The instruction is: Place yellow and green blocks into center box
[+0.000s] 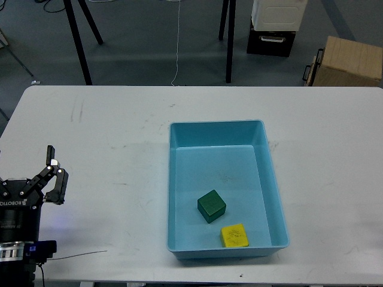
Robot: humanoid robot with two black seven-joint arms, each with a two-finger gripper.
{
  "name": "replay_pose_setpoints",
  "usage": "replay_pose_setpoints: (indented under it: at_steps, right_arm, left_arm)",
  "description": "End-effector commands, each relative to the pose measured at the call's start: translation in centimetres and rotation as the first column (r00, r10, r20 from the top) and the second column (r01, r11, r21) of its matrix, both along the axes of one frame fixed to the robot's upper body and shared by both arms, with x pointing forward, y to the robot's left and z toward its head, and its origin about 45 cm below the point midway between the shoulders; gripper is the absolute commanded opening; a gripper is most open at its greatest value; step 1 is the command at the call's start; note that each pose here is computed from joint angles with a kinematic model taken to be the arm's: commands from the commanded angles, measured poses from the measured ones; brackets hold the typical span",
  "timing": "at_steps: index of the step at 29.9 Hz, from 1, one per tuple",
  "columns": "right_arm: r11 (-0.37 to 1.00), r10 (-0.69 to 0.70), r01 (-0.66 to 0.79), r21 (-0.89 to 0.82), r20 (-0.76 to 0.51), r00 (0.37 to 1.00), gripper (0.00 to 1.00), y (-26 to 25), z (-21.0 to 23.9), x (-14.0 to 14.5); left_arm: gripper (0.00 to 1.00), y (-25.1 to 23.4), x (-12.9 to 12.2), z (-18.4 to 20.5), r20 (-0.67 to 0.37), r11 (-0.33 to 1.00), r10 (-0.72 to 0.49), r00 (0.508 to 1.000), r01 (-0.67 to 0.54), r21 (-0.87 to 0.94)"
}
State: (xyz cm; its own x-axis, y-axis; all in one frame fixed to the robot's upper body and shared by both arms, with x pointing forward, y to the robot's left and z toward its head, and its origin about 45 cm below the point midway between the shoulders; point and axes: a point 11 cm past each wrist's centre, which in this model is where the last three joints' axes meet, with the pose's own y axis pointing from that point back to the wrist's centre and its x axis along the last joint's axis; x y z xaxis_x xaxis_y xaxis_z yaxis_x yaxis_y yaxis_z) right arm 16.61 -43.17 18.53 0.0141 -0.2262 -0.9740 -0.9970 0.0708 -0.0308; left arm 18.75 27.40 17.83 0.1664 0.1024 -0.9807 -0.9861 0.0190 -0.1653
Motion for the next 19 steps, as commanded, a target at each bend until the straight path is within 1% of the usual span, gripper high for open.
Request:
replay_pose_setpoints:
  at_steps: [1,3,6,10,19]
  right_arm:
    - [1.000,-0.015,0.015,-0.005,-0.024,1.000,1.00,-0.3,-0.3,-1.1]
    - [1.000,-0.020,0.020,-0.004,-0.040,0.999,1.00,-0.4,-0.6,-1.6]
    - [1.000,-0.030,0.030,-0.003,-0.058,0.998,1.00,-0.5,-0.8,-2.3]
    - [1.000,-0.017,0.017,-0.004,-0.035,0.999,1.00,0.1,0.4,-2.7]
    - [0.999,-0.037,0.037,-0.004,-0.030,0.999,1.00,-0.1,0.4,-2.9]
  left_arm:
    - [1.00,-2.0,-0.7,-0.7,-0.028,0.998,-0.053,0.998,0.052,-0.028]
    - [1.00,-3.0,-0.8,-0.9,-0.036,0.996,-0.083,0.996,0.082,-0.030]
    - [1.00,-3.3,-0.9,-1.0,-0.038,0.996,-0.093,0.995,0.092,-0.020]
    - [1.00,-3.5,-1.0,-1.0,-0.039,0.995,-0.099,0.994,0.098,-0.022]
    - [1.00,-3.4,-1.0,-1.3,-0.046,0.995,-0.093,0.995,0.093,-0.022]
